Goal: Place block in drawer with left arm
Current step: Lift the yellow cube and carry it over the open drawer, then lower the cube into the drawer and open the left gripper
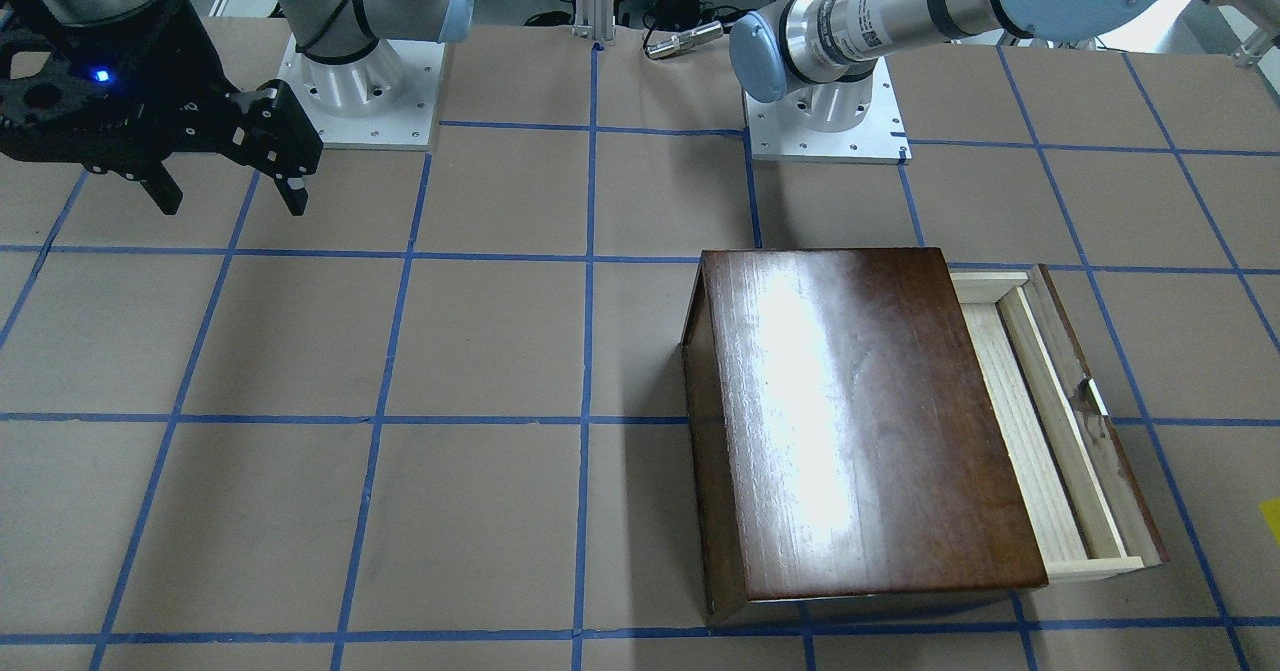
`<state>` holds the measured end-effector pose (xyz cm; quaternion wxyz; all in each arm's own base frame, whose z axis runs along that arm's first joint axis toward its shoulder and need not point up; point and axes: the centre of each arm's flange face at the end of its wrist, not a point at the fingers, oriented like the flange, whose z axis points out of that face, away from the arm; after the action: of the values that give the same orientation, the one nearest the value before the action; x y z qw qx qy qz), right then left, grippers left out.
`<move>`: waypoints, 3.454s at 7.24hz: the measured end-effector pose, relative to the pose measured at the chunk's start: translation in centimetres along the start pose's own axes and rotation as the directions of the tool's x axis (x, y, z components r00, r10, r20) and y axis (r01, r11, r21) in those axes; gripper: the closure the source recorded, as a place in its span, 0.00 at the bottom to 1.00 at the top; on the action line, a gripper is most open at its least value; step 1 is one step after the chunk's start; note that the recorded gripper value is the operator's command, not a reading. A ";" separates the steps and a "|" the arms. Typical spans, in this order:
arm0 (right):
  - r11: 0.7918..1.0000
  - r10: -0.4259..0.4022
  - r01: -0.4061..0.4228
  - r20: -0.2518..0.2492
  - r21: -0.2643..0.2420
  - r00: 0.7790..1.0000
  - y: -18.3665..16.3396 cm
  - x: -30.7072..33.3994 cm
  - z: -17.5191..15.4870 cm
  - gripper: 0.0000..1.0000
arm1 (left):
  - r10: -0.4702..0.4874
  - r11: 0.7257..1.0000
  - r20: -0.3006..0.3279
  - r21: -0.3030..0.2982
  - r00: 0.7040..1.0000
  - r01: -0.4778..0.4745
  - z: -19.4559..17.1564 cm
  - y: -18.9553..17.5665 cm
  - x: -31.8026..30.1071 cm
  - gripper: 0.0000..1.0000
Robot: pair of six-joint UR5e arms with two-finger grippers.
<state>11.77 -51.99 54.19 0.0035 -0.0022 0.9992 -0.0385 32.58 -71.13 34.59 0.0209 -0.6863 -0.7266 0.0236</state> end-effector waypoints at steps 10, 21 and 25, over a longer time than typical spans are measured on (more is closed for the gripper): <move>1.000 0.000 0.000 0.001 0.000 1.000 0.0 0.0 0.0 0.00 | 0.062 0.998 -0.082 0.005 0.995 -0.061 -3.4 -23.5 10.3 1.00; 1.000 0.000 0.000 0.000 -0.001 1.000 0.0 0.0 0.0 0.00 | 0.054 0.998 -0.062 -0.022 0.997 -0.055 0.5 -23.8 10.6 0.81; 1.000 0.000 0.000 0.001 0.000 1.000 0.0 0.0 0.0 0.00 | 0.032 0.999 -0.070 -0.009 0.997 -0.032 2.3 -24.0 11.7 0.03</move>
<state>11.77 -52.00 54.18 0.0039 -0.0022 0.9993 -0.0384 7.87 -60.85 33.77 0.0424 -0.6984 -0.7144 -0.0040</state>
